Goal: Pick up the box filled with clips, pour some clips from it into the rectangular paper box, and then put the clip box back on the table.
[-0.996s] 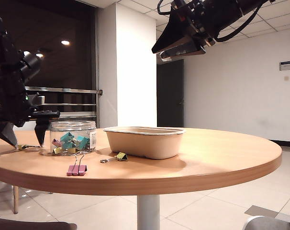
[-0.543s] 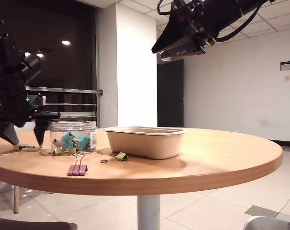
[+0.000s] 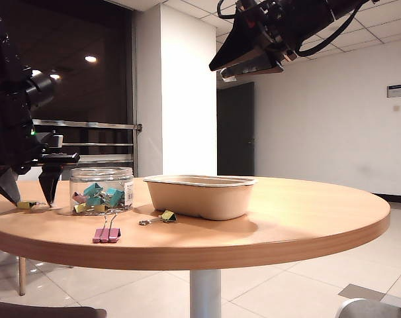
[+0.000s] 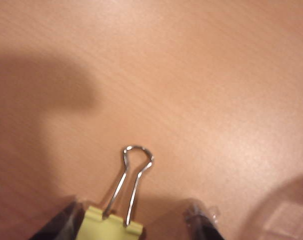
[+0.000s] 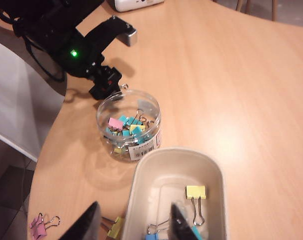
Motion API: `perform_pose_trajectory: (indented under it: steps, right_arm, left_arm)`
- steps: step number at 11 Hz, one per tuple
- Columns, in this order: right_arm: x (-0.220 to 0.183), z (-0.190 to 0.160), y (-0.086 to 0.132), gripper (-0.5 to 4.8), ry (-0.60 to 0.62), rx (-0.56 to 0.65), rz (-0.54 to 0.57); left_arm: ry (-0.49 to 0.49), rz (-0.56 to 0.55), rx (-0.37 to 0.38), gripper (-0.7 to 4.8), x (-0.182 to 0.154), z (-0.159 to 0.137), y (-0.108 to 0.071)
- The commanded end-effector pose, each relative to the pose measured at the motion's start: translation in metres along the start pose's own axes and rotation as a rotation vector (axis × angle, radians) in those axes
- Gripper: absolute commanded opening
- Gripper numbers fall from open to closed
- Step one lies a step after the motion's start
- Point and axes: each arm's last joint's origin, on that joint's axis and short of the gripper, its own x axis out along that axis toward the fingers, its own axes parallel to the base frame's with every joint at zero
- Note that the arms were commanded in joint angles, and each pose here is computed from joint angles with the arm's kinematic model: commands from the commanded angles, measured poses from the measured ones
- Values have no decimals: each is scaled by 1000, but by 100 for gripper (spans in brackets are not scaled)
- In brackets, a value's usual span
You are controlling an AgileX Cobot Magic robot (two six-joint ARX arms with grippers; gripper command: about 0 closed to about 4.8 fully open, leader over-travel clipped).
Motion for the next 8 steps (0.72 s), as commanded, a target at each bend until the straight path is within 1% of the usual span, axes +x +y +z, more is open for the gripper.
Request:
perform_pose_trajectory:
  steps: [1,2,3,4,5,6,8]
  right_arm:
    - [-2,7,1,180,-43,-31,1]
    - [-2,7,1,180,-43,-31,1]
    - [-2,7,1,180,-43,-31,1]
    - [-2,7,1,180,-43,-31,1]
    - [-2,7,1,180,-43,-31,1]
    - [-2,7,1,180,-43,-31,1]
    - [-2,8,1,180,-51,-37,-9]
  left_arm:
    - [162,64,42,253,9,-20,3]
    - [166,64,42,234,9,-20,3]
    - [168,64,51,232,9,-20,2]
    - [169,60,53,145,9,-20,2]
    - [169,59,53,145,9,-20,2]
    - [165,34,50,145,9,-20,2]
    - [133,-4,46,145,-1,-8,0]
